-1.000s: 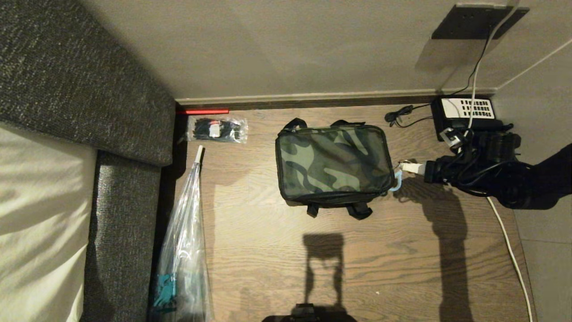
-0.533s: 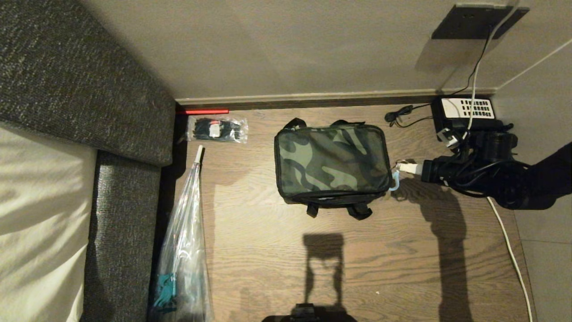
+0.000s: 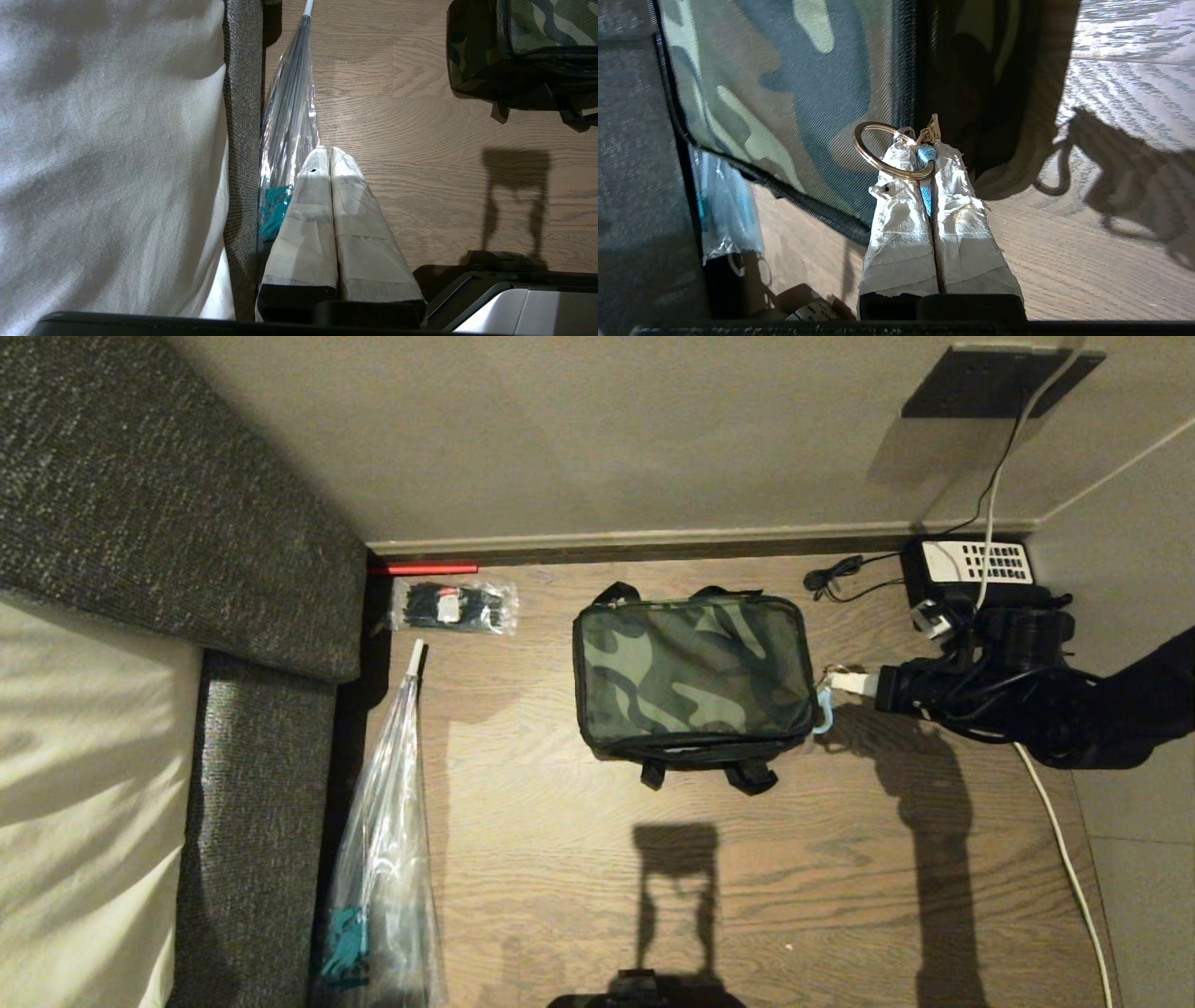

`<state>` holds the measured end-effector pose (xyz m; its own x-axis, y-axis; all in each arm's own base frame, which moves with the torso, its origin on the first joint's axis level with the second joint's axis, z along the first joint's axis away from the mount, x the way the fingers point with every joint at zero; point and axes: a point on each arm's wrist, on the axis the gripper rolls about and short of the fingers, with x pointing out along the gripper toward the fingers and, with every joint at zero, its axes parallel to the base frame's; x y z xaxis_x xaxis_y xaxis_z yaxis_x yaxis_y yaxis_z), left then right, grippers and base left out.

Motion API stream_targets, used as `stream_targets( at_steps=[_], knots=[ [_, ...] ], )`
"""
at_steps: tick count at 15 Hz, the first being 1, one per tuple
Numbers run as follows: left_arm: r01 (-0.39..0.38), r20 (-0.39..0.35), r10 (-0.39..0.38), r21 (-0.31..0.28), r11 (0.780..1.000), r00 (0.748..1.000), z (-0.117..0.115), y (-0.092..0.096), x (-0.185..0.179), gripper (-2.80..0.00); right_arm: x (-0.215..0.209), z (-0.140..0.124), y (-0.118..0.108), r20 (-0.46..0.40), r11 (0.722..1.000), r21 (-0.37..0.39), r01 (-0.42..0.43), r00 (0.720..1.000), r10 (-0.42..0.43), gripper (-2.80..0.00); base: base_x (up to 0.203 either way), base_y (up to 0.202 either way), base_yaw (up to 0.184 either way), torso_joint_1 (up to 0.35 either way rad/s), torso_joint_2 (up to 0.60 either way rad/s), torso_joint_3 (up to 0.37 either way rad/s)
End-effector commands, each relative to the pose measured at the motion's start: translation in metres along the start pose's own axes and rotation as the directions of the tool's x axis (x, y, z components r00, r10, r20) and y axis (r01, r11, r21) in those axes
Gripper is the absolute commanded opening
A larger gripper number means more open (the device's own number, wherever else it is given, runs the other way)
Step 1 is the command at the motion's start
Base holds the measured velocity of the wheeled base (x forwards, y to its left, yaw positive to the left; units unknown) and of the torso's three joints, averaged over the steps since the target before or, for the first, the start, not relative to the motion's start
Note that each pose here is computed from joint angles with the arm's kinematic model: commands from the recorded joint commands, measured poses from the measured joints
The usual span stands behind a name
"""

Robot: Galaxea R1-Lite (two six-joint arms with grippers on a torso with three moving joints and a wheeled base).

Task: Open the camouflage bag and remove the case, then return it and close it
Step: Open the top of the storage box

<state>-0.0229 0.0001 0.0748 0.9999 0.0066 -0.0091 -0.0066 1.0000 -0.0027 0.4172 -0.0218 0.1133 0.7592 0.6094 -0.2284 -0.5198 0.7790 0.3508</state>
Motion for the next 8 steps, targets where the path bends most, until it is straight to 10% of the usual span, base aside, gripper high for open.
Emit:
stream_targets(
  at_steps=[1, 8],
  knots=[
    [-0.001, 0.001, 0.001, 0.0, 1.0, 1.0, 0.0, 0.0, 0.0, -2.8, 0.005, 0.0, -0.004, -0.002, 1.0, 0.004, 0.014, 1.0, -0.014, -2.8, 0.0, 0.0, 0.0, 0.0, 0.0, 0.0],
    [-0.001, 0.001, 0.001, 0.0, 1.0, 1.0, 0.0, 0.0, 0.0, -2.8, 0.012, 0.013, -0.009, -0.008, 0.999, 0.034, 0.018, 1.0, -0.018, -2.8, 0.0, 0.0, 0.0, 0.0, 0.0, 0.0]
  ],
)
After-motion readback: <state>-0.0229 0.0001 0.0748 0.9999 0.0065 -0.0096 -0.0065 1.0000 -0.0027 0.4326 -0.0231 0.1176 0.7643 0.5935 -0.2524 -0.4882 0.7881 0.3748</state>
